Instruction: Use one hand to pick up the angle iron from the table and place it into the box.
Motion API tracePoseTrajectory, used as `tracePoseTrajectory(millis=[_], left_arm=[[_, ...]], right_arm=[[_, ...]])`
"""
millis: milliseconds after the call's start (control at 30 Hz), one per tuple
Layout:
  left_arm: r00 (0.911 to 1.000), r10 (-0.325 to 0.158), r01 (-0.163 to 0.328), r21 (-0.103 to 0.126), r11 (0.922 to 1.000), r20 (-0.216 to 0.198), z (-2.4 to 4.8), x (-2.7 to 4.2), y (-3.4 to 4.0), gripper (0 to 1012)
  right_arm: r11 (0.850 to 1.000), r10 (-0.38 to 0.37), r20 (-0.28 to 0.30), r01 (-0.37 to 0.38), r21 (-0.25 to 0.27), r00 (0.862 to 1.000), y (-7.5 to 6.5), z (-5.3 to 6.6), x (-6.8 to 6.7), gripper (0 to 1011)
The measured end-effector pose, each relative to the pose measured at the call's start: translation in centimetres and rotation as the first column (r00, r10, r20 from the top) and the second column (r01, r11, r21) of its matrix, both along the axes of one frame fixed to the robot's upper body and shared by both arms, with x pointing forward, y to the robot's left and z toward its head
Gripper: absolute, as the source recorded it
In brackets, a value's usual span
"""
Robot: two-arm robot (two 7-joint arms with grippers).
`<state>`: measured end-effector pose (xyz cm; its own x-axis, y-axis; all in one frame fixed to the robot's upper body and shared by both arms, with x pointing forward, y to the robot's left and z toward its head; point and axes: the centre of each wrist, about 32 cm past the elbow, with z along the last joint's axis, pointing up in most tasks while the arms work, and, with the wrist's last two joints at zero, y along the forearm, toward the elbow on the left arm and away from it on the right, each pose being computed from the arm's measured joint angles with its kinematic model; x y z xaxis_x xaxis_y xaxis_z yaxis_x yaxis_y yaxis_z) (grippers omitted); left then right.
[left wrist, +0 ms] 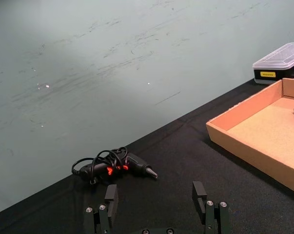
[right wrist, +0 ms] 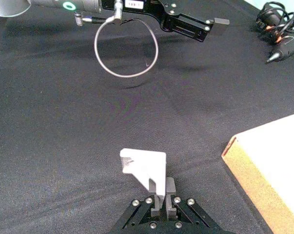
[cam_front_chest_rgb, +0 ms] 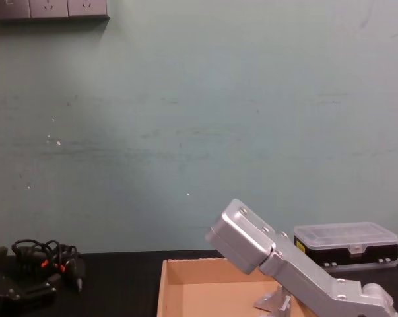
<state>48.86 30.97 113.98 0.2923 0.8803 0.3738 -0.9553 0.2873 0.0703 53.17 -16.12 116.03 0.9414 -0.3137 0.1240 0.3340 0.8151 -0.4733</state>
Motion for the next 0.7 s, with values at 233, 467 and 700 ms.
tracePoseTrajectory(millis=[233, 467, 700], left_arm=[[1.0000, 0.000, 0.000, 0.000, 1.0000, 0.000, 0.00, 0.00, 0.00, 1000], [1.0000, 0.000, 0.000, 0.000, 1.0000, 0.000, 0.00, 0.00, 0.00, 1000], [1.0000, 0.000, 0.000, 0.000, 1.0000, 0.000, 0.00, 0.00, 0.00, 1000]], right_arm=[[1.000, -0.008, 0.007, 0.008, 0.011, 1.000, -0.1, 0.4, -0.2, 57], [0.997, -0.046, 0.052, 0.043, 0.058, 0.998, -1.3, 2.3, -1.3, 57], [0.990, -0.117, 0.106, 0.108, 0.090, 0.987, -3.7, 4.5, -2.4, 57]])
